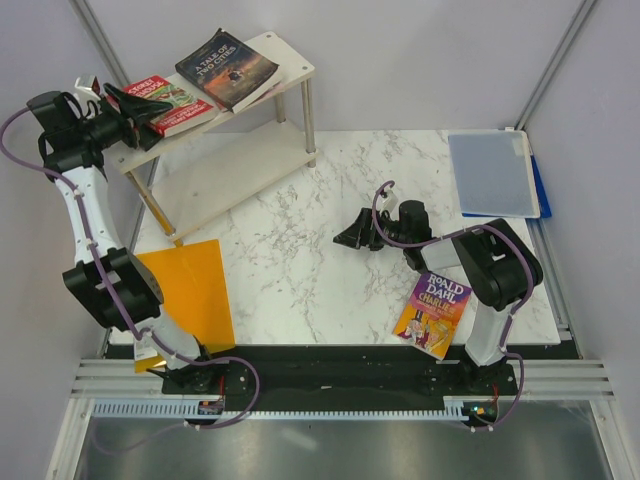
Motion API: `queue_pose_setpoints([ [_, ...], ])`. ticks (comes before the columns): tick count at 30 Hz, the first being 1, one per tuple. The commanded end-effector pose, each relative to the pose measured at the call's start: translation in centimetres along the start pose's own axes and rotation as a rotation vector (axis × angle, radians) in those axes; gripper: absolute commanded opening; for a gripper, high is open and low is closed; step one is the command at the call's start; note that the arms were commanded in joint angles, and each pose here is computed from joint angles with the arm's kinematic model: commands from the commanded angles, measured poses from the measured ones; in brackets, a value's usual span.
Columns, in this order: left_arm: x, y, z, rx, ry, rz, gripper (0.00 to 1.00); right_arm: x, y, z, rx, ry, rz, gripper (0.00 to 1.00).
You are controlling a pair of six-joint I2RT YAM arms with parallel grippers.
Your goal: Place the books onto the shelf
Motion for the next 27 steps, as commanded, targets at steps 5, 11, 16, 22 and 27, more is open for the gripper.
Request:
queue_pose_setpoints([
  [5,-0.64,0.36,0.5,0.009,0.033,0.045,0.02,-1.04,0.42,0.53,-0.023,-0.027,-0.04,0.98],
  [11,-0.3,0.67,0.56,0.013,0.056,0.049,0.02,-0.98,0.36,0.59,-0.024,-0.025,-0.038,0.98],
  [16,-0.25,0.77,0.67,0.023,0.083,0.044,0.02,-1.01,0.47,0.59,-0.026,-0.025,-0.039,0.98],
  [22,0.06,0.24,0.76,0.046,0.128,0.052,0.03,-1.01,0.34,0.58,-0.024,-0.024,-0.035,0.98],
  [27,0.13,0.34,0.74,0.045,0.129,0.055,0.4,-0.97,0.4,0.57,-0.025,-0.023,-0.036,0.98],
])
Point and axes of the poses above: each gripper's point midway between its finger pads, its own z axis out along the fingers, its own y axis along the line the jaws close on, x = y × z, the point moved 5 cm from there along -z, back along the fingers, and after that the axes turned 11 degrees about -z, right-handed, at the moved point
